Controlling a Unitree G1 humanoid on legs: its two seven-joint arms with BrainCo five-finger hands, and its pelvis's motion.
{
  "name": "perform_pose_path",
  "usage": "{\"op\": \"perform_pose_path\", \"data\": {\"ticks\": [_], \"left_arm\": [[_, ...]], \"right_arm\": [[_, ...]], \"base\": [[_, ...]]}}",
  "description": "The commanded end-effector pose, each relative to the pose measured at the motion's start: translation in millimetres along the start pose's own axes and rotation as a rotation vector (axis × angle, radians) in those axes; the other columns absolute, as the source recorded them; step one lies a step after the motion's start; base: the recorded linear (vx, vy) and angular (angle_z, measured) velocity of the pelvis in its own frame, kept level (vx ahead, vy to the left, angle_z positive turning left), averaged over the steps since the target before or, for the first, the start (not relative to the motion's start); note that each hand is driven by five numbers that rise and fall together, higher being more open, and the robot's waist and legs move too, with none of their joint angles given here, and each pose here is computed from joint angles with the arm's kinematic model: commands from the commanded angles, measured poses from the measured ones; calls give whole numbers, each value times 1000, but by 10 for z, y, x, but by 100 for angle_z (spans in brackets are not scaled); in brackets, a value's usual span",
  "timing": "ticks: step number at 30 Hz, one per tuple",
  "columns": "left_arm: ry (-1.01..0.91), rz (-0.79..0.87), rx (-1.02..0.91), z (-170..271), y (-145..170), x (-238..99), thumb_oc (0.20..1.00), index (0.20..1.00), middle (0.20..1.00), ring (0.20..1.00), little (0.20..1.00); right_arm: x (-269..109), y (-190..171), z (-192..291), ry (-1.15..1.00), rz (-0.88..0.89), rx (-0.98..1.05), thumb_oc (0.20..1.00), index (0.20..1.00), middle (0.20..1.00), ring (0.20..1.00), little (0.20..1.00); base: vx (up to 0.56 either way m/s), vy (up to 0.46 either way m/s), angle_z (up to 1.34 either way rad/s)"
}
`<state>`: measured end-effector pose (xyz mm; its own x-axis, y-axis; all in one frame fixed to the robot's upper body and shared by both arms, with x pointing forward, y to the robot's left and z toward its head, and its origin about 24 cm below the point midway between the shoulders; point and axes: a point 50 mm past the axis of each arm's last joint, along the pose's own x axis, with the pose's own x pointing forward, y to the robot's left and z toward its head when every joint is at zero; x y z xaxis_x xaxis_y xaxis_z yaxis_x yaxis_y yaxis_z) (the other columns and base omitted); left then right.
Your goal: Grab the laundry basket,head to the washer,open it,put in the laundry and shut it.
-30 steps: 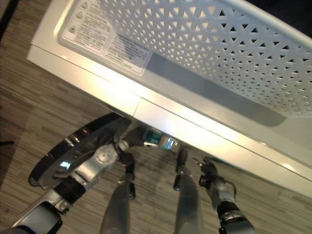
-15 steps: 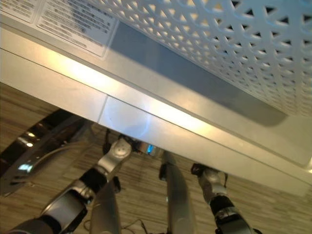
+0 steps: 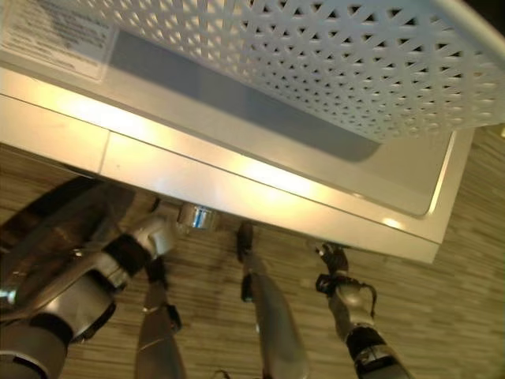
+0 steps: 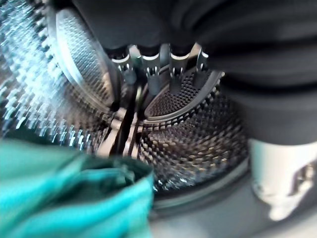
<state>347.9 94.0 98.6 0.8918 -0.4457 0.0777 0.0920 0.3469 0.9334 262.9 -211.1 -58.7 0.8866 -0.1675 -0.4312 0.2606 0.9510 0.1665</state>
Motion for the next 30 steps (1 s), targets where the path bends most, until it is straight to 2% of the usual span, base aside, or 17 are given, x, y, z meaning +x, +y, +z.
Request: {"op": "perform_pose_path", "data": {"ticks": [1, 3, 5, 7, 11, 12, 15, 17, 18, 19, 20, 22, 24, 30], "left_arm": [[-393, 165, -115, 704, 487, 26, 1000, 1000, 1000, 1000, 1000], [-406, 83, -222, 703, 355, -119, 1000, 1000, 1000, 1000, 1000], [-401, 55, -244, 692, 326, -154, 1000, 1000, 1000, 1000, 1000], [-358, -53, -322, 619, 162, -258, 1000, 1000, 1000, 1000, 1000], [-215, -160, -561, 351, -122, -515, 1000, 1000, 1000, 1000, 1000], [-215, -160, -561, 348, -121, -518, 1000, 1000, 1000, 1000, 1000], [6, -170, -749, -54, -373, -854, 1000, 1000, 1000, 1000, 1000], [82, -168, -772, -181, -449, -968, 1000, 1000, 1000, 1000, 1000], [197, -166, -793, -366, -562, -1141, 1000, 1000, 1000, 1000, 1000], [197, -166, -793, -367, -565, -1145, 1000, 1000, 1000, 1000, 1000], [302, -174, -768, -532, -663, -1333, 1000, 1000, 1000, 1000, 1000], [356, -184, -749, -607, -732, -1443, 1000, 1000, 1000, 1000, 1000], [546, -236, -710, -839, -964, -1801, 1000, 1000, 1000, 1000, 1000], [685, -185, -769, -931, -1092, -2054, 1000, 1000, 1000, 1000, 1000]], "right_arm": [[-124, -303, -238, 86, -92, -16, 1000, 1000, 1000, 1000, 1000], [-136, -319, -311, 132, -94, -40, 1000, 1000, 1000, 1000, 1000], [-144, -315, -348, 153, -88, -59, 1000, 1000, 1000, 1000, 1000], [-180, -310, -477, 230, -63, -133, 1000, 1000, 1000, 1000, 1000], [-316, -374, -727, 355, -31, -254, 1000, 1000, 1000, 1000, 1000], [-317, -373, -730, 355, -30, -255, 1000, 1000, 1000, 1000, 1000], [-471, -497, -944, 461, -47, -272, 1000, 1000, 1000, 1000, 1000], [-534, -543, -1012, 489, -55, -272, 1000, 1000, 1000, 1000, 1000], [-624, -622, -1105, 533, -81, -256, 1000, 1000, 1000, 1000, 1000], [-627, -623, -1108, 534, -81, -256, 1000, 1000, 1000, 1000, 1000], [-727, -717, -1203, 583, -119, -243, 1000, 1000, 1000, 1000, 1000], [-800, -761, -1273, 615, -136, -241, 1000, 1000, 1000, 1000, 1000], [-993, -891, -1433, 710, -189, -227, 1000, 1000, 1000, 1000, 1000], [-1119, -891, -1553, 771, -184, -232, 1000, 1000, 1000, 1000, 1000]], "base": [[44, 85, 7], [97, 103, 9], [85, 79, 12], [116, 78, 16], [102, 52, 11], [66, 44, 22], [112, 95, 15], [78, 61, -5], [63, 46, -6], [99, 93, -3], [44, 48, -2], [60, 77, -5], [48, 109, -12], [15, 3, 1]]}}
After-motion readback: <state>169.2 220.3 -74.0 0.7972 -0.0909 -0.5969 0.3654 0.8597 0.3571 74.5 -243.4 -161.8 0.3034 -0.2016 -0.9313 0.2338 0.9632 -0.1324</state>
